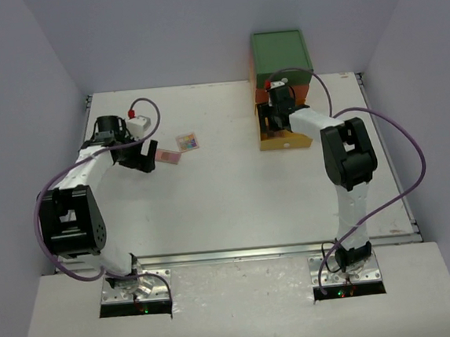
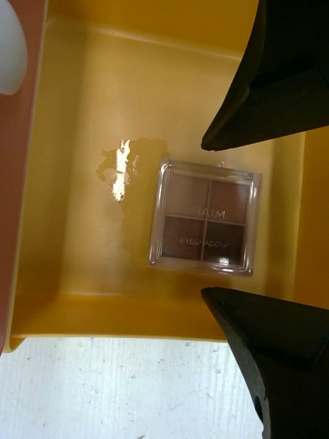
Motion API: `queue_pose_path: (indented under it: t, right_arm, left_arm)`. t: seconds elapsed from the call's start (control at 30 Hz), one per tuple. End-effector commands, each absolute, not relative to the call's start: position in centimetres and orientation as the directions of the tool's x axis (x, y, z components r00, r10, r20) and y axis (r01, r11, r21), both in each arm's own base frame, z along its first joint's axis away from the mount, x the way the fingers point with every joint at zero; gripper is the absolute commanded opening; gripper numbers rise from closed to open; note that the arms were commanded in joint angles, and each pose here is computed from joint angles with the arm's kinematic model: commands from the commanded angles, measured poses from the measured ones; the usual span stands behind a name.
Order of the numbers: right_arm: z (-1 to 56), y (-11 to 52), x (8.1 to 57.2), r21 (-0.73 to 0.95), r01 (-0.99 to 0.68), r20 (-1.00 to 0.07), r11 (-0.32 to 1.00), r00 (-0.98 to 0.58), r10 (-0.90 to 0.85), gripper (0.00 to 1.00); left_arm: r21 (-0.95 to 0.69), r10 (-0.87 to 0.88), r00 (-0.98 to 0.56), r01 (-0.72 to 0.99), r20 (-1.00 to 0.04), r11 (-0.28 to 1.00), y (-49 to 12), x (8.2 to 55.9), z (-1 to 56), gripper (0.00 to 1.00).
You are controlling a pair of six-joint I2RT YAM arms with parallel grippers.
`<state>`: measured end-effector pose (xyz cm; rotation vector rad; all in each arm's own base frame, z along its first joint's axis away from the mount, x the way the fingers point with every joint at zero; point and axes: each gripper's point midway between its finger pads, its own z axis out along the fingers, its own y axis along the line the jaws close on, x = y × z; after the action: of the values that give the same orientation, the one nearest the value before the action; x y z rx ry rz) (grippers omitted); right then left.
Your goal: Organize the makeup
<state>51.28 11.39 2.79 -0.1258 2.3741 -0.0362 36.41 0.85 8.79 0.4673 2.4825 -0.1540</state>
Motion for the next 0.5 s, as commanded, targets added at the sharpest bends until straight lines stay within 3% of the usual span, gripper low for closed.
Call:
queue_pose_path:
  t: [0.0,0.2,0.37,0.47]
  right_arm:
    - [5.4,11.6,52.8,-0.052,-0.089,-0.734,0.995,-0.672,-0.099,0.82]
    - [7.3,11.9,52.4,-0.047,-0.126,-0.743,0.991,-0.658,-0.119,0.88]
    - [9.6,12.5,51.5,-0.02,-0.16,-0.764,0.987,-0.634,-0.118,0.88]
    - [11.2,12.7,50.8,0.003,-0.178,-0.777,0.984,-0.619,-0.11,0.88]
  left_arm:
    - [0.132,0.439,-0.687,0.452,-0.58,0.882,-0.1,38.9,9.5,1.0]
    - [0.353,0.715,-0.457,0.648,-0.528,0.675,0.8,43.9,10.2,0.98]
    - [0.457,0.9,-0.158,0.818,-0.406,0.35,0.1,44.6,8.3,1.0]
    - [0.468,0.935,-0.053,0.855,-0.351,0.224,0.1,45.2,6.9,1.0]
